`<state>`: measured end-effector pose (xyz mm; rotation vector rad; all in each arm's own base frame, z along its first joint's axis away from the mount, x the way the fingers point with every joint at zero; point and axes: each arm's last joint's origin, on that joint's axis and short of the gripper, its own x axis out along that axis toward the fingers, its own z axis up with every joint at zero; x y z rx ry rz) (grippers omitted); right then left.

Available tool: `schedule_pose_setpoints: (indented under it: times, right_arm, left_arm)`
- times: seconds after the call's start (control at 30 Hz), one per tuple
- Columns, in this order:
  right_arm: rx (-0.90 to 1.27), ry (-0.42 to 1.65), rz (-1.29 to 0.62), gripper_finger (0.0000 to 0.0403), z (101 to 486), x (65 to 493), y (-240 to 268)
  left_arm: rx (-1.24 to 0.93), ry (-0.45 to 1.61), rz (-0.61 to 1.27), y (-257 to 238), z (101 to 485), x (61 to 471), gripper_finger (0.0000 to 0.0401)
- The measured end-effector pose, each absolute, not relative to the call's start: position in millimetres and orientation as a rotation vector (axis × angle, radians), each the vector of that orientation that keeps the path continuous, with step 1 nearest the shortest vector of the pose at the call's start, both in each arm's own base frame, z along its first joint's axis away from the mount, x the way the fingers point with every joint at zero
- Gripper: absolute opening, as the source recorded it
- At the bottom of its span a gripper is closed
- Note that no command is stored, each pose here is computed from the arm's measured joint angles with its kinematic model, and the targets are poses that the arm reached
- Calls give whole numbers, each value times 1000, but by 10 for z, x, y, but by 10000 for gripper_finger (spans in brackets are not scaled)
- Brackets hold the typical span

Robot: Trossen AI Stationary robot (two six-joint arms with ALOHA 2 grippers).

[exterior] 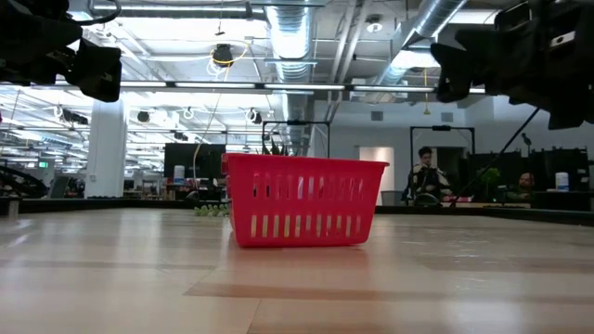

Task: Pick and place pill bottles into a basket
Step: Return to Home Position

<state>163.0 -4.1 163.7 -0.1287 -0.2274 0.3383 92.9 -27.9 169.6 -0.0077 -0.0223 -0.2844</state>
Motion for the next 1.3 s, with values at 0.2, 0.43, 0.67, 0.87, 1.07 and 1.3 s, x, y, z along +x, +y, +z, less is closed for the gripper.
schedule_pose_setpoints:
  times: [0.2, 0.43, 0.67, 0.87, 1.07, 1.3]
  right_arm:
    - [-122, -180, 289, 169, 1595, 1634, -124]
    - [-111, -136, 275, 169, 1553, 1637, -160]
    - [-116, -128, 277, 164, 1545, 1637, -160]
    - [-101, -55, 273, 164, 1472, 1642, -168]
    - [-91, -26, 274, 162, 1443, 1638, -194]
    - [-46, -50, 253, 160, 1492, 1618, -227]
  left_arm:
    - [-7, -22, -284, -279, 1696, 929, 192]
    - [-8, -22, -284, -279, 1696, 929, 192]
    - [-8, -22, -285, -279, 1696, 929, 192]
    - [-8, -22, -284, -279, 1696, 929, 192]
    - [-8, -22, -284, -279, 1696, 929, 192]
    - [-8, -22, -284, -279, 1696, 929, 192]
